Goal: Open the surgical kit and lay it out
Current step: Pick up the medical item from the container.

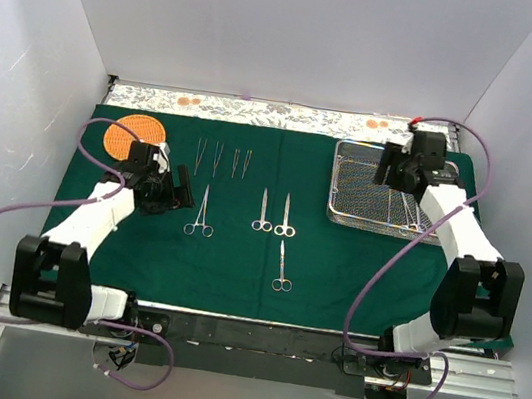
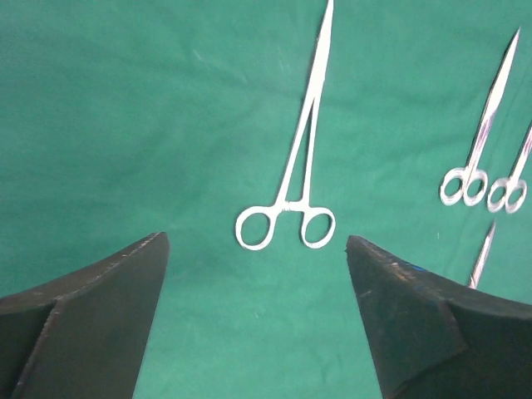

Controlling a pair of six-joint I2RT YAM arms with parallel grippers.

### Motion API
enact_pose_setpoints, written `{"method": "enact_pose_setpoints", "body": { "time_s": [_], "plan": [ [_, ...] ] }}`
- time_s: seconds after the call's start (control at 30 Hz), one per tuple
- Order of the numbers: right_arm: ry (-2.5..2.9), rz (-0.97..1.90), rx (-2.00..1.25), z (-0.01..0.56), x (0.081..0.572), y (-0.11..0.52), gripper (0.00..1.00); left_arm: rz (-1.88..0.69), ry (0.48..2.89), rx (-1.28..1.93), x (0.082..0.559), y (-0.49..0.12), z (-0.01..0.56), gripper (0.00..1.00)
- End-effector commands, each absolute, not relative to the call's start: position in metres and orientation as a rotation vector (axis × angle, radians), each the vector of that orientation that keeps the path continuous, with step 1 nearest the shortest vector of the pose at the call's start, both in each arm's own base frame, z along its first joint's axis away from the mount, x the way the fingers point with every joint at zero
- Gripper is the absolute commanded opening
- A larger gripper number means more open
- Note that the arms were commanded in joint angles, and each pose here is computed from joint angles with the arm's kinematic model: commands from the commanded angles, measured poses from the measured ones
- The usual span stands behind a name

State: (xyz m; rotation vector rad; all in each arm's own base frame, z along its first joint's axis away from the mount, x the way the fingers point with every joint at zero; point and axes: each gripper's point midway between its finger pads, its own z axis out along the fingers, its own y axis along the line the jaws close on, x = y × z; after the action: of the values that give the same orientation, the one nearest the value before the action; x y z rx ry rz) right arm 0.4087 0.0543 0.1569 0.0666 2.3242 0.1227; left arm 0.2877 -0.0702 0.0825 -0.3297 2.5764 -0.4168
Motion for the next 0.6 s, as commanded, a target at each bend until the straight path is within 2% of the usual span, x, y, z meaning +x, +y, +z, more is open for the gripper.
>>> {"method": "enact_pose_setpoints", "body": {
  "time_s": [0.0,0.07,0.33,0.57],
  "plan": [
    [2.39,0.012,0.176,0.147,0.417,0.007,0.73,-0.264,2.381,-0.384,0.301,-0.044,0.107,0.92],
    [2.447,-0.006,0.218,0.13,0.416,-0.011,0.7,-0.21,2.345,-0.413,0.3,-0.035,0.104,0.95],
    [2.633,-0.023,0.271,0.072,0.405,-0.041,0.51,-0.229,2.311,-0.385,0.308,-0.038,0.108,0.95],
    [2.676,0.01,0.28,0.052,0.404,-0.049,0.36,-0.234,2.313,-0.363,0.307,-0.043,0.107,0.95]
  ]
}}
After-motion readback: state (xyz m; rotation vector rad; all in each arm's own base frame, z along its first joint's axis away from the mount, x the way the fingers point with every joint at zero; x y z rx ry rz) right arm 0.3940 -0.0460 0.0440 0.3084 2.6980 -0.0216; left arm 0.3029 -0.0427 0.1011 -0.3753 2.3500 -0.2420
